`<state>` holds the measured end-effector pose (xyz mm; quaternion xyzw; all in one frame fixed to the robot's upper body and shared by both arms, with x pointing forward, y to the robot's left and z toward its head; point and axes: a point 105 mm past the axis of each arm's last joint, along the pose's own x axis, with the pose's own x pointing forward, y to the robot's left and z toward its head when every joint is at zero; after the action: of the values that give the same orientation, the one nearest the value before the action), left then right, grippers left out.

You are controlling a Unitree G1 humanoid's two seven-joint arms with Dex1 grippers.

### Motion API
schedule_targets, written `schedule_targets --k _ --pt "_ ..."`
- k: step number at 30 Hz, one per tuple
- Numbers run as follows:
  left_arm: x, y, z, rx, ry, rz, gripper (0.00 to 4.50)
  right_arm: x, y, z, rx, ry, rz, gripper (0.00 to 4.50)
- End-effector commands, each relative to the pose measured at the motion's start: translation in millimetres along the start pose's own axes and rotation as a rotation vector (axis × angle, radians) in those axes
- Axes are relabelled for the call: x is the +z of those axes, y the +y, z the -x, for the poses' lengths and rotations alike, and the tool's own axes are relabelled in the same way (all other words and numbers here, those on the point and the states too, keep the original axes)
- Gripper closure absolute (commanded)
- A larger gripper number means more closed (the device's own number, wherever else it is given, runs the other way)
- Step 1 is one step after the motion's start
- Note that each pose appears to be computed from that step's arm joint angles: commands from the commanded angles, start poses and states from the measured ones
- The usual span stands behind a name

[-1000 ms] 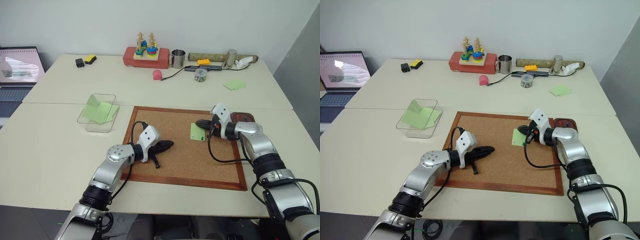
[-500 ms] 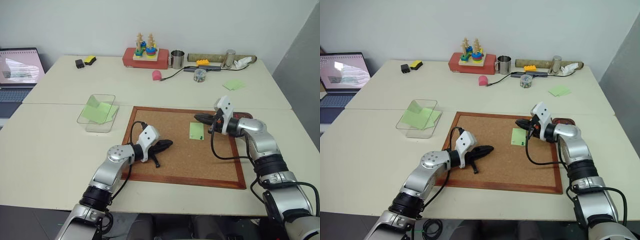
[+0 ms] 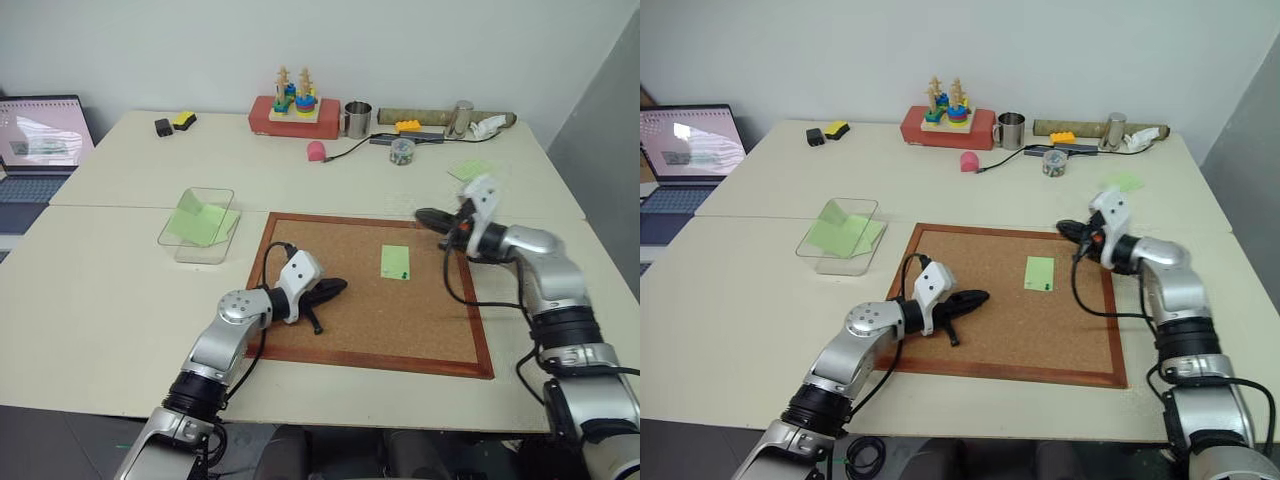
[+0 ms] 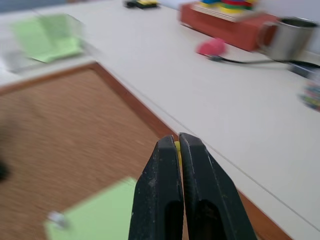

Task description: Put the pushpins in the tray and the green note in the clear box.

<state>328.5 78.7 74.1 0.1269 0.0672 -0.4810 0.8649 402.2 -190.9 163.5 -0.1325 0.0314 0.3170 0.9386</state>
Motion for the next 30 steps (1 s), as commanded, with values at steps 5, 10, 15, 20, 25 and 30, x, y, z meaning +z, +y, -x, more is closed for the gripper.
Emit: schedule_targets --k 5,10,15,20,25,30 --pt "-22 -4 0 -0.002 0.081 0.027 4.50 -24 -71 38 -0.366 0.149 0.021 4.45" --pt "-21 -4 -2 -0.004 0.078 0.024 4.50 -37 -71 40 -0.364 0.201 0.013 4.45" --pt "-21 -2 -1 0.002 0.080 0.020 4.50 -42 -70 40 -0.353 0.225 0.005 4.45" --pt "-22 -1 0 0.006 0.082 0.019 4.50 -42 -69 41 -0.344 0.233 0.001 3.38" --pt "-22 -2 -1 0.003 0.082 0.020 4.50 -35 -70 44 -0.340 0.208 0.005 2.40" --pt "-22 -1 -1 0.004 0.083 0.019 4.50 -15 -56 49 -0.238 0.139 0.018 1.62"
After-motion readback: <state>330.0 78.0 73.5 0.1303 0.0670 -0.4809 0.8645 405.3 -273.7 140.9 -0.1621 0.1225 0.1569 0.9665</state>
